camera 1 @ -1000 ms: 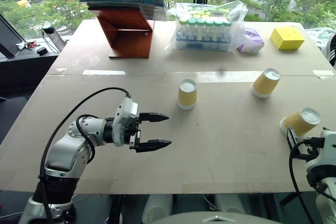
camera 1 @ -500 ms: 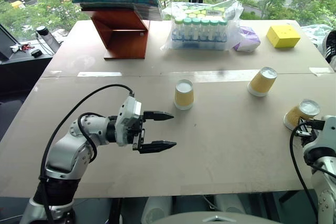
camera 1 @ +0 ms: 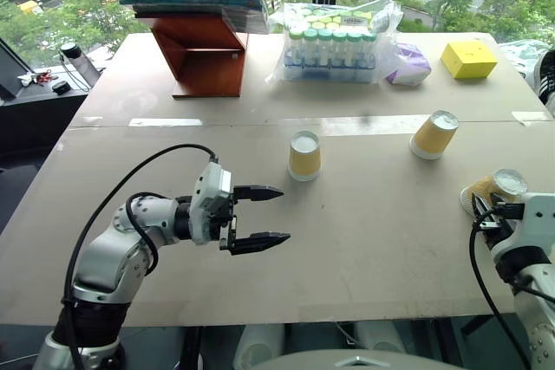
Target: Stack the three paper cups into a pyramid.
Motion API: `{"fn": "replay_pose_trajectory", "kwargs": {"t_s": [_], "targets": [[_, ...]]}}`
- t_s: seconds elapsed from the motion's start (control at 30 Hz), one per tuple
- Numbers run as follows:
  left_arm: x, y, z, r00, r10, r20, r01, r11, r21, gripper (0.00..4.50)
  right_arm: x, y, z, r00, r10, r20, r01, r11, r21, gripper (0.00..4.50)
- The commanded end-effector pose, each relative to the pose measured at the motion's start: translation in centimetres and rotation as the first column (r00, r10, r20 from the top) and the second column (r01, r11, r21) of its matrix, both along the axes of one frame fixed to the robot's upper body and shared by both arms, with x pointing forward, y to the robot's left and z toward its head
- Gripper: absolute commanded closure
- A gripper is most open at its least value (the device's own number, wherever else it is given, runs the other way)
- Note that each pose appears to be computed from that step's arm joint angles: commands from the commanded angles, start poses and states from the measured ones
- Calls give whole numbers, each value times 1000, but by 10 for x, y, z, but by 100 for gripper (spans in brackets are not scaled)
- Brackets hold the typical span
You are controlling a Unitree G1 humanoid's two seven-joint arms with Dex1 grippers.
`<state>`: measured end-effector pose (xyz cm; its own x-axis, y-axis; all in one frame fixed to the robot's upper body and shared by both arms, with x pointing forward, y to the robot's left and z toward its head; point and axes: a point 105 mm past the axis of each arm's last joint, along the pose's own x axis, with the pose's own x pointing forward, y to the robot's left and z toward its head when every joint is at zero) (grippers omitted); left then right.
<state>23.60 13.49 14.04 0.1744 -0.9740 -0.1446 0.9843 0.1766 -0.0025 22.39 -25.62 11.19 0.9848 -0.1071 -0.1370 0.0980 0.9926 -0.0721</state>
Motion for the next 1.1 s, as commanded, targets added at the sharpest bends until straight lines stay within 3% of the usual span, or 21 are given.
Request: {"fn": "replay_pose_trajectory", "kwargs": {"t_s": [0.03, 0.1, 0.13, 0.33, 0.53, 0.87, 0.97, 1.07, 1.1], "targets": [[-2, 2, 10, 999, 1, 49, -1, 1000, -3, 0, -4, 4, 19, 997, 12, 71, -8, 999, -50, 138], [-2, 2, 9, 999, 1, 48, -1, 1000, -3, 0, -3, 2, 24, 996, -12, 94, 18, 998, -64, 19], [-2, 2, 9, 999, 0, 47, 0, 1000, -4, 0, -1, -2, 27, 993, -38, 112, 46, 996, -71, 8], [-2, 1, 8, 999, -4, 47, 4, 1000, -4, 0, 5, -23, 39, 968, -181, 175, 202, 973, -109, 8], [-3, 0, 8, 999, -5, 50, 5, 1000, -3, 0, 13, -48, 29, 934, -329, 138, 342, 935, -87, 8], [-4, -2, 17, 998, -4, 66, 6, 1000, -21, 0, 22, -55, 9, 915, -399, 54, 397, 917, 35, 8], [-9, -4, 24, 997, -41, 73, 44, 998, -42, 0, 21, -55, 7, 915, -401, 44, 398, 916, 49, 92], [-11, -5, 29, 994, -79, 78, 83, 996, -44, 0, 21, -54, 7, 917, -396, 39, 394, 917, 52, 223], [-11, -5, 30, 993, -90, 80, 94, 995, -44, 0, 21, -54, 7, 919, -393, 38, 391, 919, 50, 241]]}}
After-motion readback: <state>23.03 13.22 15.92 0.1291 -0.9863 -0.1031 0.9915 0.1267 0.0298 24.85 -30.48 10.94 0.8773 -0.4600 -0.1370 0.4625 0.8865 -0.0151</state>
